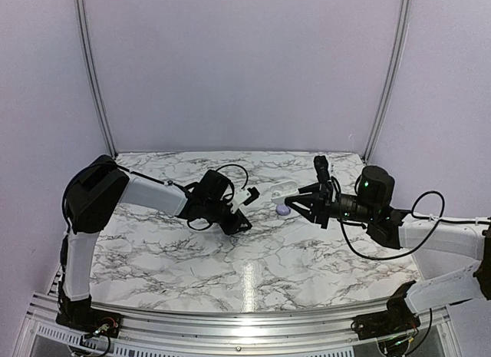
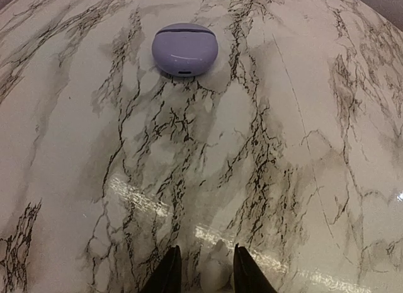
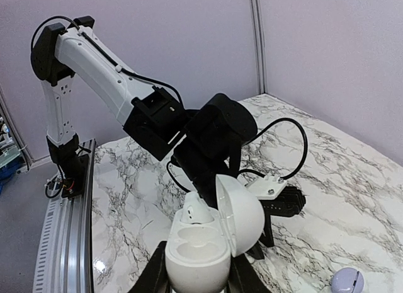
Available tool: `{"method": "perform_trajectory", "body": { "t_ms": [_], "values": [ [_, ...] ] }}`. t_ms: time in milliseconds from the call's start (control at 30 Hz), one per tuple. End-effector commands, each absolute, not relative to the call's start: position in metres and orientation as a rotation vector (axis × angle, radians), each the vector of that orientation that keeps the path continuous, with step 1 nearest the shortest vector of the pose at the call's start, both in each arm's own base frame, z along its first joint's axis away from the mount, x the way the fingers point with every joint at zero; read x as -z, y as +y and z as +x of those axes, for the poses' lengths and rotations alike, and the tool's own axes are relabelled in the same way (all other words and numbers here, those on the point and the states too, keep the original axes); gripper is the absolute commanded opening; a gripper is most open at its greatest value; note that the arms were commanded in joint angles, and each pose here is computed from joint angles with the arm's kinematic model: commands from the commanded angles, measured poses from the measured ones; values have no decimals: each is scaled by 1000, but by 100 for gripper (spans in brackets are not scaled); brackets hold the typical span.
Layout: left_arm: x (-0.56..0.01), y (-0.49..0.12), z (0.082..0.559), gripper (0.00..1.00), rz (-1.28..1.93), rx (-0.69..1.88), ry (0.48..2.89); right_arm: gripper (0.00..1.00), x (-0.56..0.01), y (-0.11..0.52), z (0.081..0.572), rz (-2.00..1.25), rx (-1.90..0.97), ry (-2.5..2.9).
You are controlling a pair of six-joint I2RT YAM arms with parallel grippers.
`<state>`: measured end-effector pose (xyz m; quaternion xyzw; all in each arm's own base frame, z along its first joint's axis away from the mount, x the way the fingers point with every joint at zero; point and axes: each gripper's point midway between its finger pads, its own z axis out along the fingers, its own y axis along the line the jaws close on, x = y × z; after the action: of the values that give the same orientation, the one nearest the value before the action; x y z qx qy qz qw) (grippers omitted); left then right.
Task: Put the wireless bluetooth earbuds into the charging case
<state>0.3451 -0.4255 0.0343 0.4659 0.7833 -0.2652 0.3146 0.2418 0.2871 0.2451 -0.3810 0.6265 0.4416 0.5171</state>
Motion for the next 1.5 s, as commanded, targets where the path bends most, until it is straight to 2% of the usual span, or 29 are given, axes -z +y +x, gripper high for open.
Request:
{"method": "perform_trajectory", "body": {
  "t_ms": [0, 233, 333, 533, 667, 933, 1133, 1333, 1467],
  "values": [
    [-20, -424, 341, 27, 1272, 681, 2101, 0, -255, 284, 244, -907, -1042, 1475],
    [-29, -409, 343, 10, 1186, 614, 2143, 0, -256, 284, 244, -908, -1043, 1471],
    [-44, -392, 344, 0, 1041, 575, 2175, 0, -256, 284, 243, -912, -1040, 1467],
    [-67, -340, 340, 0, 626, 508, 2250, 0, -256, 285, 242, -922, -1052, 1455],
    [-78, -324, 328, 0, 514, 481, 2240, 0, -254, 287, 242, -930, -1063, 1450],
    [-91, -345, 314, 16, 687, 590, 2202, 0, -254, 286, 241, -932, -1062, 1449],
    [-75, -357, 300, 19, 734, 574, 2305, 0, -253, 285, 241, -925, -1058, 1460],
    [-68, -354, 299, 17, 546, 655, 2344, 0, -252, 285, 240, -925, -1061, 1463],
    [-74, -371, 271, 24, 897, 656, 2178, 0, -251, 284, 239, -927, -1061, 1467]
  ]
}}
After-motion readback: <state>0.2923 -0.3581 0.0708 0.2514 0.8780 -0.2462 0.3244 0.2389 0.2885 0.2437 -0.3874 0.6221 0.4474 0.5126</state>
